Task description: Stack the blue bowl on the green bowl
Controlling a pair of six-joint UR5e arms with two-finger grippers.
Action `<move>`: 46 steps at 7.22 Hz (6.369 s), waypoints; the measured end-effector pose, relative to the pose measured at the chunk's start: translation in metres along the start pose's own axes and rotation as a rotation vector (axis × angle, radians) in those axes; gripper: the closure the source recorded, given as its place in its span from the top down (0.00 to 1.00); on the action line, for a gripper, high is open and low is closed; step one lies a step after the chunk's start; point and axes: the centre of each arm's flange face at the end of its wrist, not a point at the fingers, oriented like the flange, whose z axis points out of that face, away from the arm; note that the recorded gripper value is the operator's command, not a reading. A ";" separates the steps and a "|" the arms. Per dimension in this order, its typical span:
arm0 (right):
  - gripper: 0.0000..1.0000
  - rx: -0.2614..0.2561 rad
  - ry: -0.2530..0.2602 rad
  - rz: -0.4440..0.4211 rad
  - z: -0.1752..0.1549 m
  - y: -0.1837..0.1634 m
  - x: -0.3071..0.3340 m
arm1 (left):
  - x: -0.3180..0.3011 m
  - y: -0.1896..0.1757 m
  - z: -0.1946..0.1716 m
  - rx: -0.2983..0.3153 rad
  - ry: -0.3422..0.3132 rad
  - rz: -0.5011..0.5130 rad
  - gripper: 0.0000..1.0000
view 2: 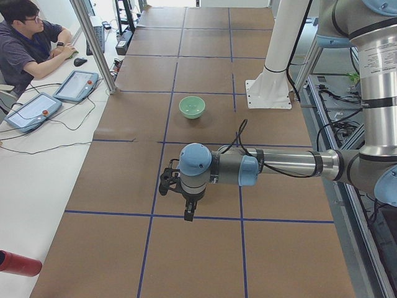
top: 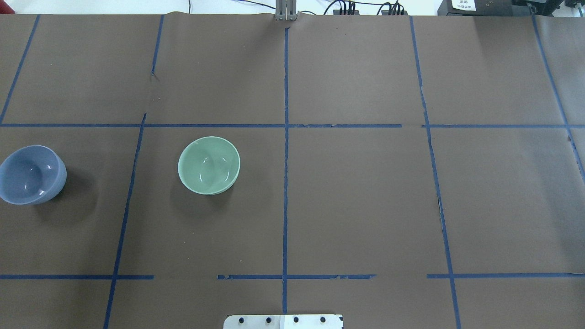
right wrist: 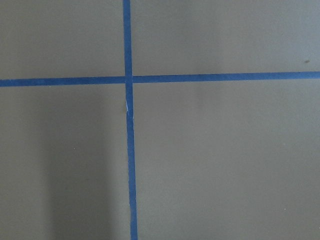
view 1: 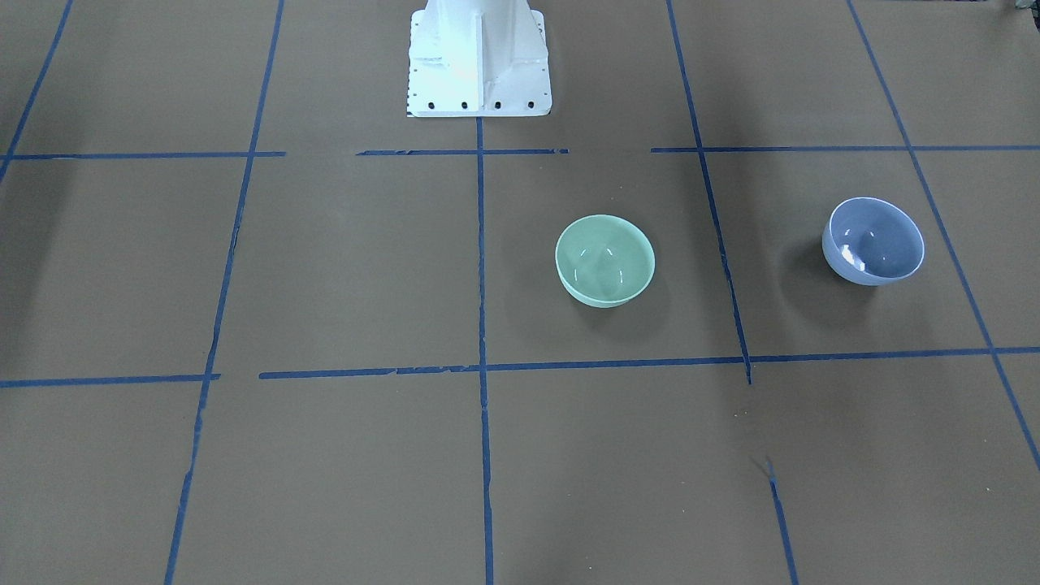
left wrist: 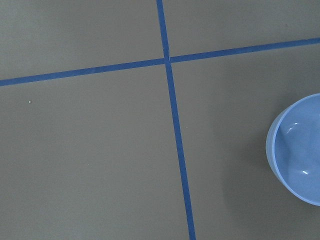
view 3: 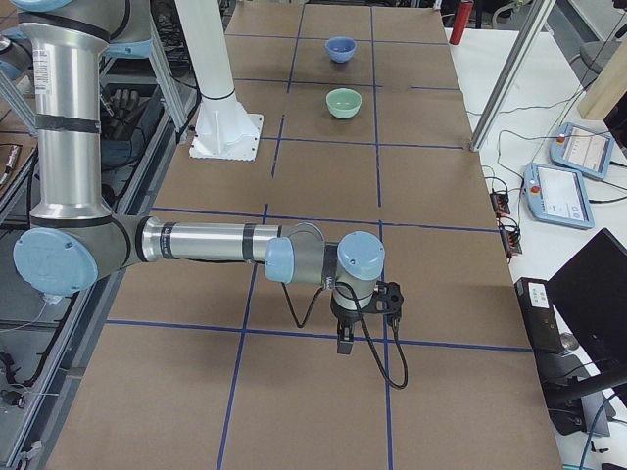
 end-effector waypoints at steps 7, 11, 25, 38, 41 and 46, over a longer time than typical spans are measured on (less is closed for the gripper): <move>1.00 0.000 0.000 0.000 0.000 0.000 0.000 | 0.055 -0.038 0.029 0.072 0.016 0.008 1.00; 1.00 0.000 0.000 0.000 0.000 0.000 0.000 | 0.108 -0.039 0.127 0.136 0.027 -0.141 1.00; 1.00 0.000 0.000 0.000 0.000 0.000 0.000 | 0.344 -0.108 0.062 0.090 0.124 -0.466 0.00; 1.00 0.000 0.000 0.000 0.000 0.000 0.000 | 0.563 -0.091 0.141 -0.001 0.086 -0.669 0.99; 1.00 0.000 0.000 0.001 0.000 0.000 0.000 | 0.562 -0.088 0.129 0.004 0.111 -0.656 1.00; 1.00 0.000 0.000 0.000 0.000 0.000 0.000 | 0.316 -0.104 0.047 0.032 0.064 -0.200 1.00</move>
